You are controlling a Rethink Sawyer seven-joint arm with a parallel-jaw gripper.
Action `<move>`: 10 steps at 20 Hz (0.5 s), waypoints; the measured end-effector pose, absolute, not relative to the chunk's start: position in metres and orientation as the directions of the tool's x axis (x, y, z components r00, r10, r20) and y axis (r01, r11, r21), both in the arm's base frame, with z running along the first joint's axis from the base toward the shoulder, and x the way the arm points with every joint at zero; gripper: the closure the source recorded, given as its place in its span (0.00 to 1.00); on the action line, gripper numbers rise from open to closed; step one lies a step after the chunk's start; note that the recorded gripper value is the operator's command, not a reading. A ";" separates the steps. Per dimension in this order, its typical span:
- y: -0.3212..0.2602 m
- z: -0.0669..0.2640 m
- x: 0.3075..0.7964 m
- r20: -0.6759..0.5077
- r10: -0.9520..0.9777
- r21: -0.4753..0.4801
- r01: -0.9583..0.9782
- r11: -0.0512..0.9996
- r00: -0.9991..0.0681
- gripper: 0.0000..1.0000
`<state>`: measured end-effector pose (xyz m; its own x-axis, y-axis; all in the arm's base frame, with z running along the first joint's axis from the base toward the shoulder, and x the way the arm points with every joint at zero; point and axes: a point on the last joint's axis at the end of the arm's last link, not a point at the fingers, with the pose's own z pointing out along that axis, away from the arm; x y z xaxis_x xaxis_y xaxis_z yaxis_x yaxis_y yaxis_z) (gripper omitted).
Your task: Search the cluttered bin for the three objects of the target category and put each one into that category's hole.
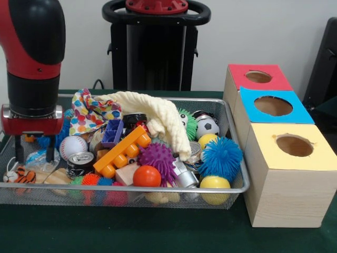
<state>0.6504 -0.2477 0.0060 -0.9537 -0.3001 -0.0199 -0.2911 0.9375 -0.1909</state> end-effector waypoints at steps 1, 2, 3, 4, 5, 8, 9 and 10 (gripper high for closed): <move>-0.245 0.006 0.649 -0.015 -0.304 -0.191 -0.296 0.936 -0.953 0.00; -0.244 0.006 0.648 -0.013 -0.305 -0.190 -0.297 0.936 -0.952 0.00; -0.241 0.005 0.646 -0.008 -0.309 -0.188 -0.302 0.935 -0.951 0.00; -0.240 0.005 0.646 -0.008 -0.309 -0.187 -0.302 0.935 -0.951 0.00; -0.238 0.005 0.644 -0.005 -0.310 -0.183 -0.304 0.935 -0.951 0.00; -0.236 0.003 0.639 0.003 -0.310 -0.176 -0.305 0.936 -0.951 0.00; -0.236 0.002 0.637 0.006 -0.310 -0.174 -0.306 0.936 -0.951 0.00; -0.235 0.002 0.635 0.009 -0.309 -0.172 -0.306 0.936 -0.951 0.00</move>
